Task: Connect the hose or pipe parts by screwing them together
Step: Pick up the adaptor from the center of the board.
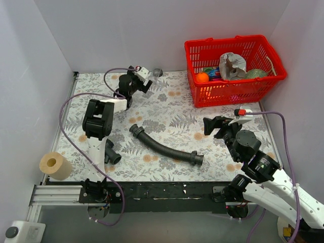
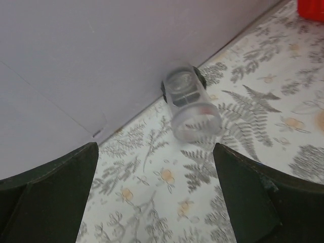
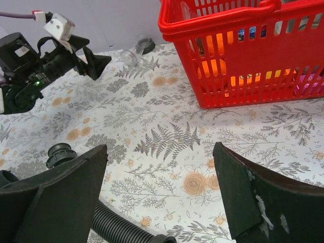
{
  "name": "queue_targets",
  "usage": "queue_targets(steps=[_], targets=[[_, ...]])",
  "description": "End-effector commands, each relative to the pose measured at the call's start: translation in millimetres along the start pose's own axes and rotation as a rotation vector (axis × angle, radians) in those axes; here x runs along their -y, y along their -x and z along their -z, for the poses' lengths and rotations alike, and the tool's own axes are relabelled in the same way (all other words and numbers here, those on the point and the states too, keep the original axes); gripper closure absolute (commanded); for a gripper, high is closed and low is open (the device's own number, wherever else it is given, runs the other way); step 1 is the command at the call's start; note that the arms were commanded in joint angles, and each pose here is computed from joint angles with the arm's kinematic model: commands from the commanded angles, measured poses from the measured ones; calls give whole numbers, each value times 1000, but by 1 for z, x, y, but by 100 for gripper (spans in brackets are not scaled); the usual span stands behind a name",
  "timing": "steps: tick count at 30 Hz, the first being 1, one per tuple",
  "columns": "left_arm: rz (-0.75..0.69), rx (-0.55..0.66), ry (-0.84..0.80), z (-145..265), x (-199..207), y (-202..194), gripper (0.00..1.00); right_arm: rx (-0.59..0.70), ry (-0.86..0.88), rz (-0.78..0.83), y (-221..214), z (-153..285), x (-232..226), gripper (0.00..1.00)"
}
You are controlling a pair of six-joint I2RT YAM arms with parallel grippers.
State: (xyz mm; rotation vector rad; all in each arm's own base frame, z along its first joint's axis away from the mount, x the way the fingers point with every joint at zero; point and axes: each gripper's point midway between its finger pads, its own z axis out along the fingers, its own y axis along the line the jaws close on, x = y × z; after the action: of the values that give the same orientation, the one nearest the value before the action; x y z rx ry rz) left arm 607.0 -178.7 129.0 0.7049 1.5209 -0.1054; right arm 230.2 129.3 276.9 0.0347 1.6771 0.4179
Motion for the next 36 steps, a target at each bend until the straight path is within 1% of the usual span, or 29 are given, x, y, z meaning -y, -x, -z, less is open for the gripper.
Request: queue_targets(steps=[1, 2, 3, 4, 6, 8, 10, 11, 15, 16, 22, 24, 25, 27, 29, 30, 31, 33, 34, 36], targets=[[-142, 56, 71, -32, -19, -19, 2, 50, 0, 14, 8, -6, -1, 9], [-166, 75, 68, -37, -17, -20, 2, 56, -2, 17, 8, -6, -1, 9], [-199, 145, 99, -43, -25, -4, 2, 57, 0, 29, 5, -7, 0, 9], [-222, 135, 91, -50, -19, -23, 2, 67, 0, 26, 7, -7, -1, 9], [-250, 169, 62, -60, -16, -19, 2, 68, -8, 29, 5, -9, 1, 9], [-265, 177, 45, -65, -9, -29, 2, 60, -15, 36, 2, -11, 2, 9], [-282, 208, 39, -69, -8, -25, 2, 48, -16, 41, 0, -13, 0, 9], [-284, 205, 33, -71, -4, -33, 2, 43, -19, 43, -2, -13, 1, 9], [-316, 257, 61, -74, -2, -38, 2, 32, -21, 53, -7, -16, 1, 8], [-346, 268, 50, -73, 1, -39, 2, 25, -20, 57, -11, -17, 1, 8], [-387, 303, 38, -77, 12, -55, 2, 0, -27, 73, -22, -24, 0, 9], [-422, 338, 47, -79, 11, -51, 2, -4, -24, 77, -25, -25, 0, 11], [-423, 335, 42, -79, 16, -62, 2, -11, -26, 80, -27, -26, 1, 12], [-449, 380, 43, -83, 17, -55, 2, 5, -21, 66, -26, -28, -1, 15], [-449, 385, 28, -89, 23, -67, 2, 4, -24, 64, -27, -29, 0, 18], [-454, 405, 36, -97, 17, -55, 2, 3, -28, 65, -28, -30, 1, 19], [-439, 390, 23, -101, 22, -69, 2, 4, -32, 62, -29, -30, 2, 21], [-432, 389, 9, -107, 22, -71, 2, 6, -27, 53, -28, -30, 1, 25], [-438, 410, 5, -111, 21, -64, 2, 6, -27, 50, -28, -31, 1, 27], [-423, 404, -24, -113, 26, -73, 2, 6, -31, 46, -28, -31, 2, 29]])
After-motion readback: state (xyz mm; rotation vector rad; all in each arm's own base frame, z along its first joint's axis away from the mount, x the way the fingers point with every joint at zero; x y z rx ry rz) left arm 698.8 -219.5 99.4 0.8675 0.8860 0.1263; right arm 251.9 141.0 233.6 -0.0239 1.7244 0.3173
